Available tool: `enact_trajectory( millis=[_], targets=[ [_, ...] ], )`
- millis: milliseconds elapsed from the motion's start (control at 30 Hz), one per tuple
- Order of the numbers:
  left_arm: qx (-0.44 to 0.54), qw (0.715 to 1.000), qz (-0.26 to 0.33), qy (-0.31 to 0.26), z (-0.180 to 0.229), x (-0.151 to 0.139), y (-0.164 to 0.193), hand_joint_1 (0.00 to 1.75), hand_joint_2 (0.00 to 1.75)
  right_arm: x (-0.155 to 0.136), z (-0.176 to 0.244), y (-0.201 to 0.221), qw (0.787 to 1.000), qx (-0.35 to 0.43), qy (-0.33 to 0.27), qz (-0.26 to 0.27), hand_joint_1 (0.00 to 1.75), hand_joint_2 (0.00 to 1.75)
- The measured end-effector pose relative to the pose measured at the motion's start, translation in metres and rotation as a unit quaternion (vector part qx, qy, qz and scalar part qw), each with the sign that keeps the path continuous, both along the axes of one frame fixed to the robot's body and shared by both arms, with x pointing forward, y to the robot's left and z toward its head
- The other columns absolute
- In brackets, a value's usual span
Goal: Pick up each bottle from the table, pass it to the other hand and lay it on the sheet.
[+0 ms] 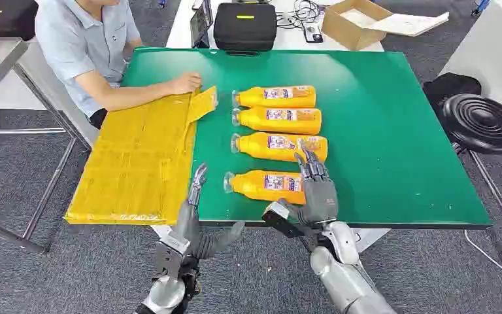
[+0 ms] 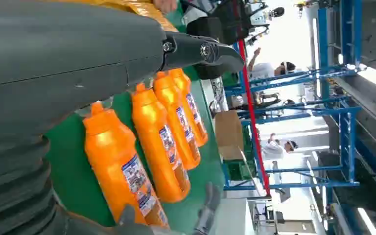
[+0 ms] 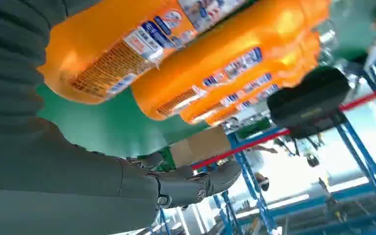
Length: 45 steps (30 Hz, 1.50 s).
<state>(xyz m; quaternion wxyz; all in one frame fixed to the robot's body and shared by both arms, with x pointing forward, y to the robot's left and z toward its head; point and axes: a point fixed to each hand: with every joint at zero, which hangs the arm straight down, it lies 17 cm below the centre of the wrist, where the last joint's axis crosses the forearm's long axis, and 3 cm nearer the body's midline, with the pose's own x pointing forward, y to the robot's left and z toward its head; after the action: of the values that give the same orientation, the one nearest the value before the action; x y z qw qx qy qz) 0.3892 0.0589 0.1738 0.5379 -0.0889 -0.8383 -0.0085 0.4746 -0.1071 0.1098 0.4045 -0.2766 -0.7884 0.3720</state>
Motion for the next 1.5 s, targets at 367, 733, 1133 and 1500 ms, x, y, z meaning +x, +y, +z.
enact_trajectory(
  millis=[367, 733, 1133, 1500],
  targets=[
    [-0.001, 1.0, -0.011, -0.002, 0.003, 0.004, -0.004, 0.0, 1.75, 0.006, -0.067, 0.002, 0.991, -0.058, 0.122, 0.004, 0.0, 1.75],
    [0.012, 1.0, -0.017, 0.007, -0.002, 0.006, -0.003, 0.0, 1.75, 0.021, -0.088, -0.008, 0.976, -0.117, 0.177, -0.039, 0.0, 1.75],
    [0.02, 1.0, -0.016, 0.01, -0.003, 0.007, -0.001, 0.0, 1.75, 0.03, -0.088, -0.019, 0.966, -0.182, 0.167, -0.073, 0.0, 1.75],
    [0.021, 1.0, -0.015, 0.015, -0.005, 0.006, 0.0, 0.0, 1.75, 0.037, -0.081, -0.03, 0.957, -0.233, 0.134, -0.107, 0.0, 1.75]
  ],
)
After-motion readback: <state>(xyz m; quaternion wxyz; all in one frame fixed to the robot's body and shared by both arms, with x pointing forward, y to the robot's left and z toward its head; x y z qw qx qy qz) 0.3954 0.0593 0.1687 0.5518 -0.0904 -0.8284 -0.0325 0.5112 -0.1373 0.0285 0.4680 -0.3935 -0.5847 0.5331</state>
